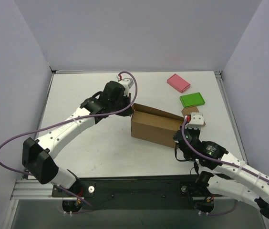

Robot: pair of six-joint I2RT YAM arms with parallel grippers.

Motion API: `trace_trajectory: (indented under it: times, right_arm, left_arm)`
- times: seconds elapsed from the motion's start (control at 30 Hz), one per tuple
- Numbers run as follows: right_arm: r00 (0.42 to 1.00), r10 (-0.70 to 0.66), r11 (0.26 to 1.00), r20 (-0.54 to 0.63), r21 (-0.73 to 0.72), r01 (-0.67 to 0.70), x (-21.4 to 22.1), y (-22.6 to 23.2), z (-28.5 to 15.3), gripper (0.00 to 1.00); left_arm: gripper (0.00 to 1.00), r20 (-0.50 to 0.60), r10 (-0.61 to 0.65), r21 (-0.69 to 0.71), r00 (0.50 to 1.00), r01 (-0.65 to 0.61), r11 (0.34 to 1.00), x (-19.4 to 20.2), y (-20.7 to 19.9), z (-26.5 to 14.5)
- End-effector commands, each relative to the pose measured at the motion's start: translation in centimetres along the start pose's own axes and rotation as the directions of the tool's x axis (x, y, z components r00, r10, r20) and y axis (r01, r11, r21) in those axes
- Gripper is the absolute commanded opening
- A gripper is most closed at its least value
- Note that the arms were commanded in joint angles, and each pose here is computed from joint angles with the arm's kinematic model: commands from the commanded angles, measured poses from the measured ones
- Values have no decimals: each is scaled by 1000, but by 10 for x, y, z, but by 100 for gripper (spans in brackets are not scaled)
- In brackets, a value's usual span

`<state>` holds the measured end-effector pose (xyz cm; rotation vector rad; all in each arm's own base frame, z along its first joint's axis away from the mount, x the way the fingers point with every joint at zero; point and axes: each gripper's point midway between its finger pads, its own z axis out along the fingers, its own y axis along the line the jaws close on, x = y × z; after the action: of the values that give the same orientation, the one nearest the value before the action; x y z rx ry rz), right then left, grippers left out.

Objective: Fold the paper box

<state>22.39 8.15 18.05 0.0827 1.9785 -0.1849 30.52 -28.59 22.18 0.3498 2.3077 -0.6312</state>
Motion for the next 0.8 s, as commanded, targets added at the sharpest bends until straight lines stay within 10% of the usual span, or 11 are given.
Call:
trace_trajectory:
  times: [0.0, 0.3, 0.57, 0.77]
  right_arm:
    - [987, -76, 996, -144, -65, 67, 35, 4, -8, 1]
    - [997, 33, 992, -70, -121, -41, -12, -7, -35, 68]
    - [998, 61, 988, 23, -142, -57, -50, -18, -54, 75]
    - [999, 21, 939, 48, -344, -3, -67, 37, -68, 55]
  left_arm:
    - [0, -27, 36, 34, 999, -36, 999, 9, -12, -1]
    - [0, -46, 109, 24, 993, -108, 994, 7, -9, -4]
    - [0, -63, 142, 16, 988, -141, 990, 7, -6, -5]
    - [0, -76, 153, 13, 985, -153, 988, 7, -6, -5]
